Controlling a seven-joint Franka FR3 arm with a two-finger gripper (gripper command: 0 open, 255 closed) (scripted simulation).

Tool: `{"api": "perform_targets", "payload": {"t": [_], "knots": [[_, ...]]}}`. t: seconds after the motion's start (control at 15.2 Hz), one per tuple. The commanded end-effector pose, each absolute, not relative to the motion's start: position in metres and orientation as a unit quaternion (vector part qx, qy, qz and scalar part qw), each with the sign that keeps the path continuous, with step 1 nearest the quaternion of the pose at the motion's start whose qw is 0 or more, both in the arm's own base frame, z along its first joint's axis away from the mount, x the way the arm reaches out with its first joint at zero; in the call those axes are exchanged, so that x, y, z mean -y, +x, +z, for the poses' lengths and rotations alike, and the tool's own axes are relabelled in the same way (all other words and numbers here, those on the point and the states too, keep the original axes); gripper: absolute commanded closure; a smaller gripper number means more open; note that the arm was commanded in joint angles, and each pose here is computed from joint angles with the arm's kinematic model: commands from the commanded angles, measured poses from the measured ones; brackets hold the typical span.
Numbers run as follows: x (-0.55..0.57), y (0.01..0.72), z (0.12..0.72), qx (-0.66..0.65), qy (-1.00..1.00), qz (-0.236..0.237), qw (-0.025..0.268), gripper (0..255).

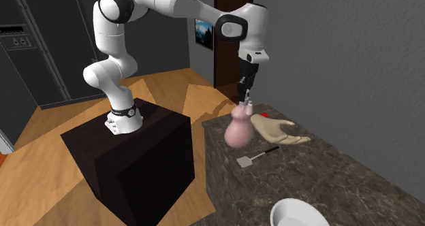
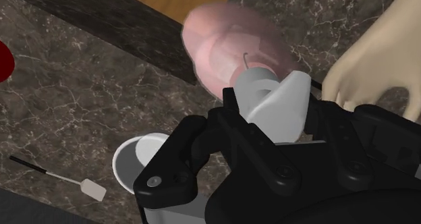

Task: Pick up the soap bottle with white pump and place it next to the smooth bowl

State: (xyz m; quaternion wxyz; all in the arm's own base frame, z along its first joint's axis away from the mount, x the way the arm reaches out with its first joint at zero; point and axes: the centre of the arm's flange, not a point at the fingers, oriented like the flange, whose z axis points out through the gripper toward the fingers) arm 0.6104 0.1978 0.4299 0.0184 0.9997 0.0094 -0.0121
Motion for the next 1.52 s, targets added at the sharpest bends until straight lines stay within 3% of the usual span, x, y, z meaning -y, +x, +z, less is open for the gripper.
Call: {"api": "perform_targets", "payload": {"t": [0.0,1.45], "knots": [[-0.171,0.621,0.430,-0.010,1.000,-0.011,0.018,255],[0.107,0.704,0.431,-0.010,1.000,-0.011,0.018,255]]}}
